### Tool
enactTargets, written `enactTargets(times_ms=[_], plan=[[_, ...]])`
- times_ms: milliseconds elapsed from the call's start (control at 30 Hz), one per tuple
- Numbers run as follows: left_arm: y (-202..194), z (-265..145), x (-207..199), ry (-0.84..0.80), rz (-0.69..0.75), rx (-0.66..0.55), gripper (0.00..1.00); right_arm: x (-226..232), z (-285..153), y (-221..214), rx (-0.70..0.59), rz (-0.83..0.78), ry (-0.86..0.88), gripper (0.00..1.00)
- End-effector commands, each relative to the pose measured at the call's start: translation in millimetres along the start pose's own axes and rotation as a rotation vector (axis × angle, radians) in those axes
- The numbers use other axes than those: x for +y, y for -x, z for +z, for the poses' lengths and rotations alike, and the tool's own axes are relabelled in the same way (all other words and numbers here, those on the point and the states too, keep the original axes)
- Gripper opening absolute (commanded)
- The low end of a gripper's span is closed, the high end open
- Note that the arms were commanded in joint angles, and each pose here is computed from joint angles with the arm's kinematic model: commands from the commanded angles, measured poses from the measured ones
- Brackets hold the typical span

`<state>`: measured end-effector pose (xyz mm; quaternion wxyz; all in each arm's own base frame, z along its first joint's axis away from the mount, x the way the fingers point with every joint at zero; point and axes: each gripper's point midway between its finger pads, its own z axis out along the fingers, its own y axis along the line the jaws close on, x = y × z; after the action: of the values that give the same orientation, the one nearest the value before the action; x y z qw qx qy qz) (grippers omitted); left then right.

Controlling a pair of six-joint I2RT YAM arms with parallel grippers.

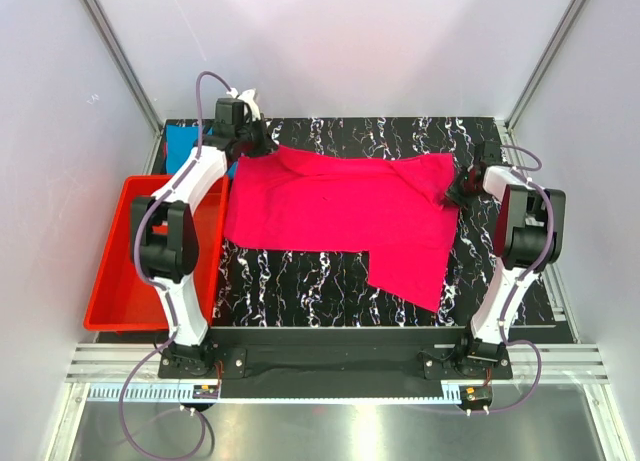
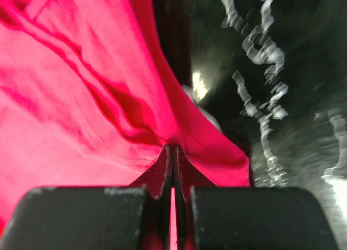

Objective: Fold and stack the t-shirts
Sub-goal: Fold the tshirt

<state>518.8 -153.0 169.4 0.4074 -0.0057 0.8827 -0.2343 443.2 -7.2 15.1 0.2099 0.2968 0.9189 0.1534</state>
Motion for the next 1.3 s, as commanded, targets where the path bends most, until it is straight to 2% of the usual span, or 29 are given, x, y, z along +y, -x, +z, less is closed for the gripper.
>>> enactTargets(times_ms=[0,200,333,400,533,700,733,800,833,867,967,1167,1267], plan=[[23,-24,-17,-0.025,-0.021,-0.084,0.00,-38,0,10,-0.018,-0.062,-0.214,0.00],[9,-21,-55,-0.104,0.003,-0.057,0.00,-72,-1,22,-0.031,-0.114,-0.383,0.00],[-2,-19,-81,-0.155,0.014,-0.037,0.00,-93,-14,35,-0.055,-0.072,-0.430,0.00],[-5,-15,-88,-0.146,0.031,-0.029,0.00,-106,-27,44,-0.079,-0.039,-0.450,0.00],[-14,-9,-76,-0.079,0.030,0.004,0.00,-111,-46,55,-0.118,-0.049,-0.476,0.00],[15,-10,-52,-0.050,0.014,-0.056,0.00,-84,-69,92,-0.216,-0.131,-0.398,0.00],[30,-9,-51,-0.043,0.018,-0.078,0.00,-71,-82,115,-0.273,-0.145,-0.385,0.00],[51,-9,-35,-0.011,0.022,-0.105,0.00,-68,-93,132,-0.300,-0.166,-0.409,0.00],[50,0,-27,-0.001,0.017,-0.089,0.00,-53,-108,157,-0.369,-0.175,-0.390,0.00],[70,-4,-31,-0.022,0.034,-0.126,0.00,-49,-111,166,-0.386,-0.196,-0.386,0.00],[88,3,-22,-0.028,0.060,-0.152,0.00,-27,-129,203,-0.492,-0.259,-0.348,0.00],[97,29,-10,-0.071,0.088,-0.179,0.00,12,-146,251,-0.679,-0.422,-0.231,0.00],[97,43,-3,-0.081,0.085,-0.180,0.00,25,-144,265,-0.728,-0.468,-0.177,0.00]])
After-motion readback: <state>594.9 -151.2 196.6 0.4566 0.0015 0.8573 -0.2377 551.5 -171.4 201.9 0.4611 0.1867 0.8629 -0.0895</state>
